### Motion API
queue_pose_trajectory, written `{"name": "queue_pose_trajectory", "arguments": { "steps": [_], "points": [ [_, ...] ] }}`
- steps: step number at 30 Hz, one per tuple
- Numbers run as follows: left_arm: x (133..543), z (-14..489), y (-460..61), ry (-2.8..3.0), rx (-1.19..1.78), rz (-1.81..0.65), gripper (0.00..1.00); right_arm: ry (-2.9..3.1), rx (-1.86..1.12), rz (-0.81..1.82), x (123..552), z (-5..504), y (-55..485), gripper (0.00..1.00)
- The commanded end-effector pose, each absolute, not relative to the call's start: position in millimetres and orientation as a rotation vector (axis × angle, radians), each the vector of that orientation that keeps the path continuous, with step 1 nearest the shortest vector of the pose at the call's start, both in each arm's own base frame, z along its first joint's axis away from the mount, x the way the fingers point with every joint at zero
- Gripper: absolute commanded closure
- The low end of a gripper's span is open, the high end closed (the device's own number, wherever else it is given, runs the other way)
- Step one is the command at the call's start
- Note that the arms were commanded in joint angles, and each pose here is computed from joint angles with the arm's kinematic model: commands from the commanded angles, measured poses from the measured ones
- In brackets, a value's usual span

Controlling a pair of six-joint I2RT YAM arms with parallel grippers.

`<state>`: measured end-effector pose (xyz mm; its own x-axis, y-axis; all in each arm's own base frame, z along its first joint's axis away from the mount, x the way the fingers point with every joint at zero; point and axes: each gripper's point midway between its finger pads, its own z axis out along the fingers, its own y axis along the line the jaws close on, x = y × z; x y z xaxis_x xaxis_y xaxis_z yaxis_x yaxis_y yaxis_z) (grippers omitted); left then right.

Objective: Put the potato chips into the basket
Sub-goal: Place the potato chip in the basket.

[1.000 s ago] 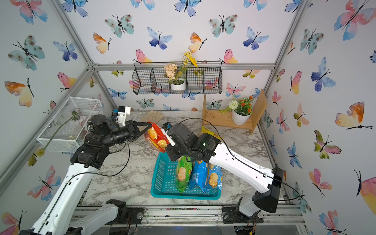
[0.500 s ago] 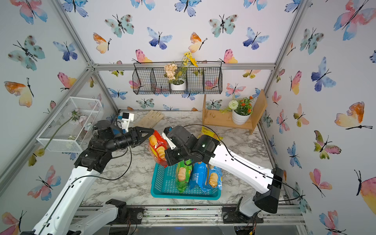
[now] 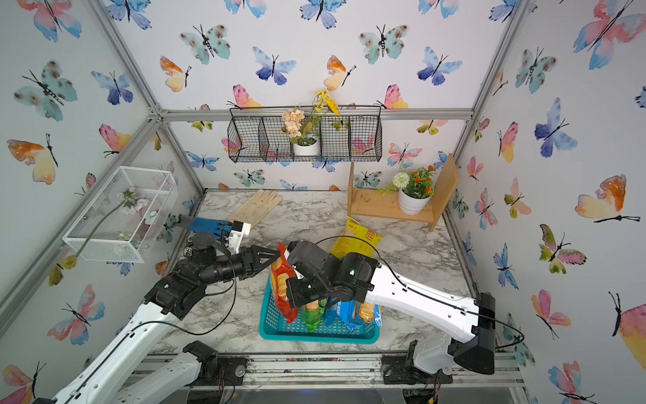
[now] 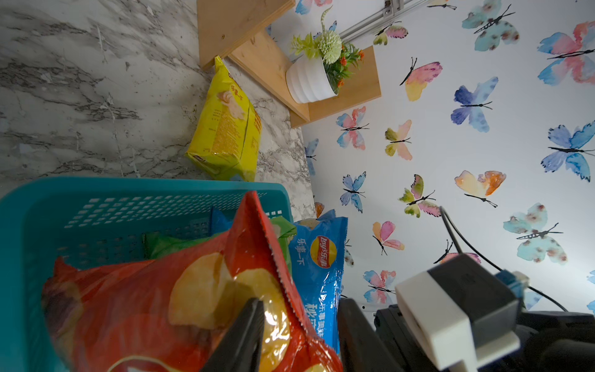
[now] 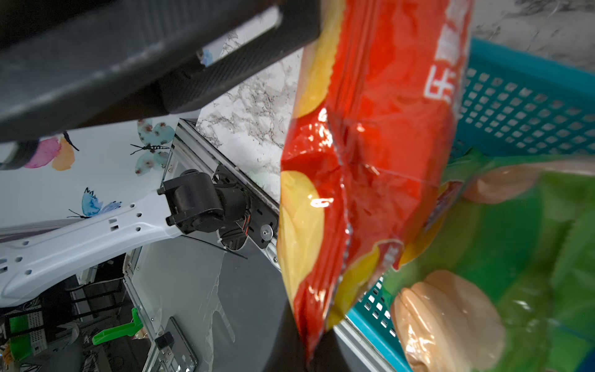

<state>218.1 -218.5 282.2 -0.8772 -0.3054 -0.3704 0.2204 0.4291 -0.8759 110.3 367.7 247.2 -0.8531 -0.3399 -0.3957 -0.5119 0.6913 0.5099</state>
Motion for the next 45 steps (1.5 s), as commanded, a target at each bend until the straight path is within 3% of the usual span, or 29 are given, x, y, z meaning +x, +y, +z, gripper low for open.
{"name": "queue_pose_trajectory", "arguments": {
  "steps": [1, 10, 16, 19, 23, 24, 29, 36, 42, 45],
  "points": [
    [221.9, 273.0, -216.3, 2.183, -0.104, -1.418, 0.57, 2.622, -0.605, 0.957, 110.1, 243.6, 378.8, 0.98],
    [217.1, 224.9, -207.0, 2.258, -0.151, -1.343, 0.57, 2.665, -0.577, 0.94, 110.9, 209.3, 393.4, 0.94],
    [218.8, 225.5, -198.0, 2.233, -0.183, -1.291, 0.56, 2.677, -0.609, 0.858, 116.5, 192.7, 398.4, 0.91],
    [218.8, 230.7, -191.2, 2.222, -0.196, -1.253, 0.54, 2.666, -0.647, 0.846, 116.7, 192.0, 400.8, 0.78],
    [218.4, 238.4, -178.3, 2.206, -0.228, -1.175, 0.39, 2.585, -0.68, 0.861, 122.0, 216.5, 401.9, 0.52],
    [218.5, 240.5, -175.4, 2.196, -0.232, -1.162, 0.36, 2.567, -0.687, 0.856, 123.7, 222.5, 401.2, 0.49],
    [218.6, 252.1, -163.6, 2.159, -0.25, -1.099, 0.27, 2.472, -0.719, 0.774, 135.8, 258.7, 390.0, 0.44],
    [216.2, 256.6, -155.5, 2.173, -0.247, -1.034, 0.25, 2.34, -0.704, 0.616, 156.9, 294.4, 362.2, 0.41],
    [214.6, 274.1, -147.5, 2.162, -0.237, -0.978, 0.24, 2.163, -0.587, 0.421, 191.7, 335.3, 316.2, 0.23],
    [214.2, 283.8, -144.7, 2.167, -0.217, -0.945, 0.22, 2.142, -0.494, 0.403, 222.2, 344.0, 286.3, 0.19]
  ]
}}
